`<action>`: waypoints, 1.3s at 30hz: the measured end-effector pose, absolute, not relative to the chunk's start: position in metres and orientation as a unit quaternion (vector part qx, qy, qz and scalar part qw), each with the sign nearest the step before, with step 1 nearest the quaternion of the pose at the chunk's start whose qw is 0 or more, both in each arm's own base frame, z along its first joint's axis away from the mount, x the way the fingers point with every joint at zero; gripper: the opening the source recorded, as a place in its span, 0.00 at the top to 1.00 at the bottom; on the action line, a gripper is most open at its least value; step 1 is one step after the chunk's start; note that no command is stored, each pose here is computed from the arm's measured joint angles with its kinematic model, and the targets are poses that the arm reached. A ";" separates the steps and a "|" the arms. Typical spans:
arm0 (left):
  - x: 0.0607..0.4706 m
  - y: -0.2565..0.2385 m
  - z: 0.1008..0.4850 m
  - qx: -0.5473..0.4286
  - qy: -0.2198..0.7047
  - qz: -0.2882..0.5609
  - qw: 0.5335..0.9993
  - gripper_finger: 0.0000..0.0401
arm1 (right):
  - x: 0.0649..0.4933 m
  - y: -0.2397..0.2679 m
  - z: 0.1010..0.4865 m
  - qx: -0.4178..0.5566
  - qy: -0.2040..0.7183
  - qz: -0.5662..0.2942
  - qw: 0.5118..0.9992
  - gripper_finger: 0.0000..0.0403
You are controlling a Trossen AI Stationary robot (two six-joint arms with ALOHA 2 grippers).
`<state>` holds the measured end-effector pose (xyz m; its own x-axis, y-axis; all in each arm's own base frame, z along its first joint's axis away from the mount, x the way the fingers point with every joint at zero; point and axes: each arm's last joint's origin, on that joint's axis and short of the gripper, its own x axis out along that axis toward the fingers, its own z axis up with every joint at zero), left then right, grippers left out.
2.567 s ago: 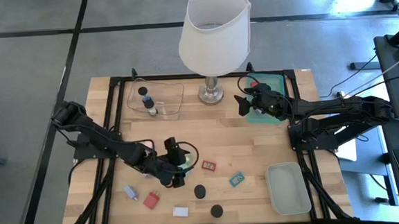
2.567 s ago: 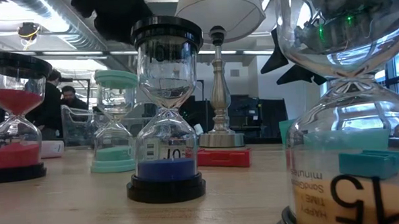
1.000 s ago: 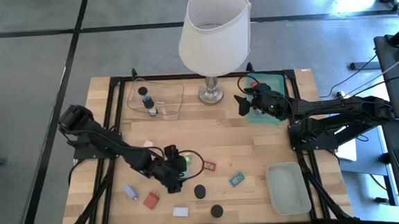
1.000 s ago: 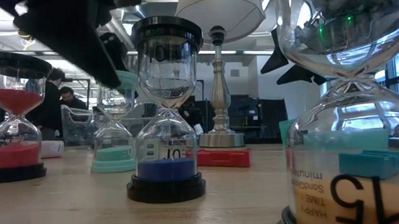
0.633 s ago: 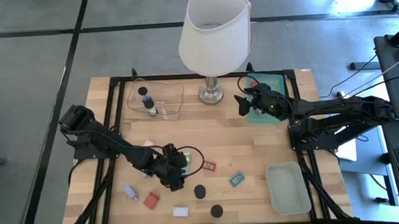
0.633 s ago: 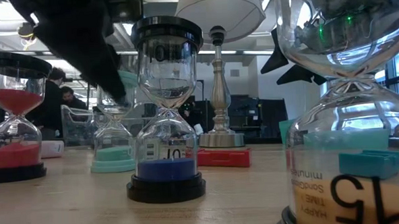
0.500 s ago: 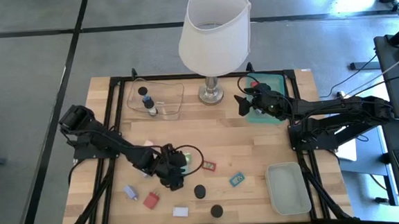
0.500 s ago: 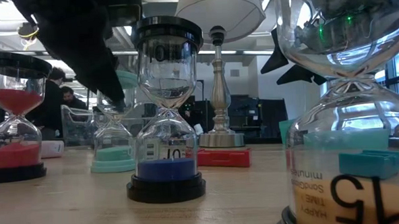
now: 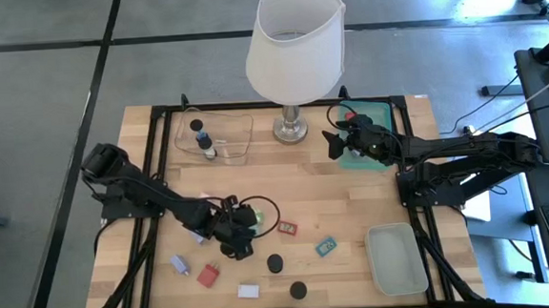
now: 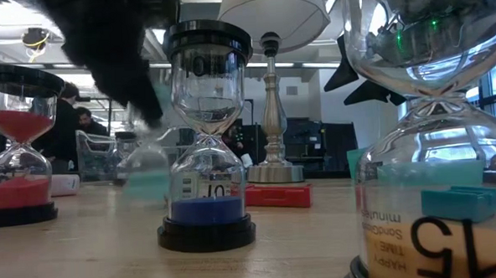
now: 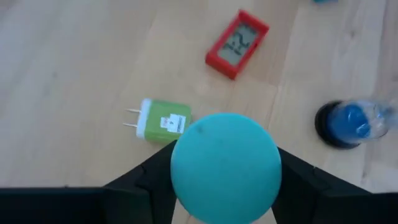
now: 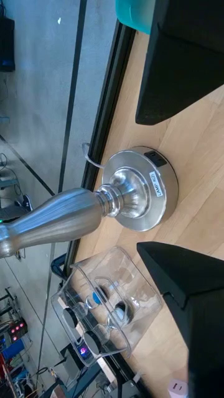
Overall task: Pick & Place Office items
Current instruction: Put the light green hourglass into the transparent bin
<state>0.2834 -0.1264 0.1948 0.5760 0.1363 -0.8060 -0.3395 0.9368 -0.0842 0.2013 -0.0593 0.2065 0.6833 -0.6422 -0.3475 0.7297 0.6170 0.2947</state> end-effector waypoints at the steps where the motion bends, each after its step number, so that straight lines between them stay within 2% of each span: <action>1: 0.284 -0.126 0.199 -0.119 0.432 0.141 0.883 0.52 | 0.201 -0.059 0.206 0.210 0.104 -0.384 0.893 0.19; 6: 0.278 -0.120 0.240 -0.101 0.386 0.175 0.900 0.52 | 0.201 -0.059 0.207 0.210 0.104 -0.384 0.893 0.19; 12: 0.255 -0.095 0.289 -0.012 0.329 0.291 0.899 0.52 | 0.201 -0.059 0.206 0.210 0.104 -0.384 0.893 0.19; 16: 0.236 -0.065 0.304 0.003 0.325 0.363 0.873 0.51 | 0.201 -0.059 0.206 0.210 0.104 -0.384 0.893 0.19; 21: 0.204 -0.023 0.311 -0.012 0.359 0.462 0.811 0.52 | 0.201 -0.059 0.207 0.210 0.104 -0.384 0.893 0.19; 24: 0.181 -0.005 0.312 -0.038 0.354 0.512 0.782 0.52 | 0.201 -0.059 0.207 0.210 0.104 -0.384 0.893 0.19; 30: 0.141 0.012 0.294 -0.111 0.307 0.565 0.758 0.52 | 0.201 -0.059 0.207 0.210 0.104 -0.384 0.893 0.19; 39: 0.132 0.023 0.245 -0.137 0.299 0.583 0.743 0.52 | 0.201 -0.059 0.207 0.210 0.104 -0.384 0.893 0.19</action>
<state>0.1318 0.0228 0.2454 0.1420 0.7844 -0.6038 -0.9483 0.2826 0.1441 0.2013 -0.0592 0.2065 0.6837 -0.6419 -0.3472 0.7294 0.6173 0.2950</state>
